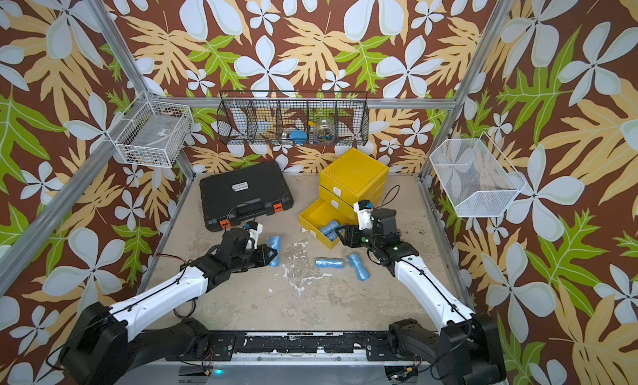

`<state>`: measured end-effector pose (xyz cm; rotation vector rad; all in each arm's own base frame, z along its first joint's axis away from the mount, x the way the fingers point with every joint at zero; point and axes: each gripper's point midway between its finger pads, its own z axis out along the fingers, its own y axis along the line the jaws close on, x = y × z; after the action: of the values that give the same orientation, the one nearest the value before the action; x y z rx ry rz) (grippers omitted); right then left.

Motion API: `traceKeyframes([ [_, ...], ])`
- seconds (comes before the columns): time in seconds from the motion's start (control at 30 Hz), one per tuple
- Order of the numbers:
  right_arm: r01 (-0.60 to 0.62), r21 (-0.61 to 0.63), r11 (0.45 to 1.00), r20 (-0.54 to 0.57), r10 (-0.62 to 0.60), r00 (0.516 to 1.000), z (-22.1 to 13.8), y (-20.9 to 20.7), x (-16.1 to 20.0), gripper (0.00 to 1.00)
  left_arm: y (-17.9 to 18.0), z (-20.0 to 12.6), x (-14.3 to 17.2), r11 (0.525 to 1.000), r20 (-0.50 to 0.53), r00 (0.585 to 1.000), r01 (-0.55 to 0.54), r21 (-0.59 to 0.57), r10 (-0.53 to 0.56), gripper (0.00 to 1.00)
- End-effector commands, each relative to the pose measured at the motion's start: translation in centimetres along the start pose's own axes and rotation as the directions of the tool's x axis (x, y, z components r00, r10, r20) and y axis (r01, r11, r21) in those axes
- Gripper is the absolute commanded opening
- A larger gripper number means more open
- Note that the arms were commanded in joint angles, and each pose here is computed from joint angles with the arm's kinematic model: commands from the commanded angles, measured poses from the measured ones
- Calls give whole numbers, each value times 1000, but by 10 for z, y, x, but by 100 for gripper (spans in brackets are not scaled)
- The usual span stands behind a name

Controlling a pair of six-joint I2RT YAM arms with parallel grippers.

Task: Sort the rolls of trash bags by color and place them into the drawer
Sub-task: Place the roll of trash bags in the drawer.

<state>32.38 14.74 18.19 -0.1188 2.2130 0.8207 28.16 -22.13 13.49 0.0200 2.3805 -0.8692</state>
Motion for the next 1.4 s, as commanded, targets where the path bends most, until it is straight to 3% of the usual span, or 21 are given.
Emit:
traceKeyframes([
  [0.0, -34, -75, 997, 12, 35, 999, -10, 4, -3, 62, -34, 13, -28, 983, 43, 985, -171, 71, 168, 1],
  [0.17, -75, -90, 993, 30, 78, 997, -21, -5, -4, 62, -64, 56, -53, 936, 29, 939, -344, 72, 342, 6],
  [0.53, -98, -86, 991, 40, 102, 994, -30, -11, -4, 62, -96, 140, -81, 833, 15, 836, -547, 79, 548, 7],
  [1.0, -101, -78, 992, 37, 105, 994, -30, -12, -5, 62, -80, 191, -83, 765, -24, 765, -643, 28, 644, 10],
  [1.1, -100, -78, 992, 37, 103, 994, -31, -12, -5, 62, -77, 195, -81, 761, -40, 760, -648, 24, 648, 15],
  [1.3, -102, -76, 992, 39, 106, 994, -31, -12, -5, 62, -73, 195, -72, 768, -61, 766, -639, 36, 640, 43],
  [1.37, -100, -78, 992, 41, 104, 994, -32, -11, -6, 62, -74, 193, -70, 771, -59, 769, -635, 39, 636, 45],
])
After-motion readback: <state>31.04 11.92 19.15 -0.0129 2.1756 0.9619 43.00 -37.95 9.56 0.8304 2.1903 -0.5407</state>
